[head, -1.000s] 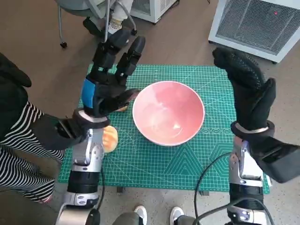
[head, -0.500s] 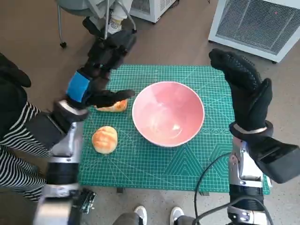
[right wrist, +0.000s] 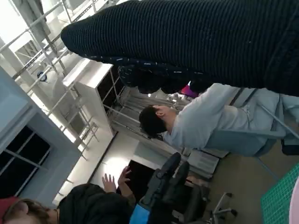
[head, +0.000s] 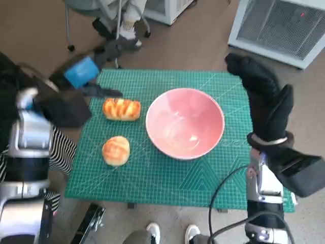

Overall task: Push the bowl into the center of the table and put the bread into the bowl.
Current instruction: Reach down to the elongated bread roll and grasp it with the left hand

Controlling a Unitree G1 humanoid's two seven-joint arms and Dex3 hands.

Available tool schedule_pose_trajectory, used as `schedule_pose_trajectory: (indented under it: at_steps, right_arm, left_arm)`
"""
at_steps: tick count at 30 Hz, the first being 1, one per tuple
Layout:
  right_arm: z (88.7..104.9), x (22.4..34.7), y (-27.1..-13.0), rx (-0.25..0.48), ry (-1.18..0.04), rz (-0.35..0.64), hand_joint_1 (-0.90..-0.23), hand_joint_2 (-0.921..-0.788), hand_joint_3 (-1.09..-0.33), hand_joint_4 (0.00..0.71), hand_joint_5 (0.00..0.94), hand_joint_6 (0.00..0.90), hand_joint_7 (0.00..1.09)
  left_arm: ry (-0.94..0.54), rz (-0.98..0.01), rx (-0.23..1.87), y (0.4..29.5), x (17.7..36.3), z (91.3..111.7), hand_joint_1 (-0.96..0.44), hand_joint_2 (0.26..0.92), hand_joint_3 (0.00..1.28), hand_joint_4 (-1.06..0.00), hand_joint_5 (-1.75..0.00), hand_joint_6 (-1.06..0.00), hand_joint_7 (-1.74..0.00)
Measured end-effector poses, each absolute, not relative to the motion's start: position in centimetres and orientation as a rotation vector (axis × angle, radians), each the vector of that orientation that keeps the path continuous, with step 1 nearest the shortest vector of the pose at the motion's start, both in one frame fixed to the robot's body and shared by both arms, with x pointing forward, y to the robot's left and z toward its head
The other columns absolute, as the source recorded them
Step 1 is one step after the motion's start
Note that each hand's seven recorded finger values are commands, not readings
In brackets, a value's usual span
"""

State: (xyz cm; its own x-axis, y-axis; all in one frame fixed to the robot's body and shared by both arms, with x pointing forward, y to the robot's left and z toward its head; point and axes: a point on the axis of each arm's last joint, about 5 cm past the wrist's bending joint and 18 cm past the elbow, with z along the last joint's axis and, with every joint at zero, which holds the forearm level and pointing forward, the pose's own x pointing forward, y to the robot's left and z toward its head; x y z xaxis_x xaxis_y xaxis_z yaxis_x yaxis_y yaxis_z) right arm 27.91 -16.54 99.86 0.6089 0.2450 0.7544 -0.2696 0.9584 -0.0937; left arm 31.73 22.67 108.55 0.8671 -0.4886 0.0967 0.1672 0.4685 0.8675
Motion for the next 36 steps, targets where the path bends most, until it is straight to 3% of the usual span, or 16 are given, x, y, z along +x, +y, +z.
schedule_pose_trajectory:
  at_steps: [16,29,36]
  right_arm:
    - [99.6,27.9,-16.4,0.064,-0.857,0.285,-0.705,-0.921,-0.689,0.172,0.004,0.199,0.31]
    - [99.4,27.8,-16.4,0.087,-0.848,0.268,-0.705,-0.921,-0.685,0.173,0.003,0.195,0.32]
    - [99.1,27.7,-16.5,0.091,-0.839,0.256,-0.708,-0.921,-0.684,0.173,0.003,0.192,0.32]
  left_arm:
    - [-0.024,-0.428,1.151,21.4,34.3,106.6,0.07,0.755,0.00,-0.15,-0.01,-0.28,-0.04]
    - [0.201,-0.320,1.303,20.6,36.2,104.5,-0.07,0.707,0.00,-0.16,0.00,-0.30,-0.01]
    - [0.293,-0.315,1.348,20.2,36.5,103.0,-0.12,0.703,0.00,-0.15,0.00,-0.30,-0.01]
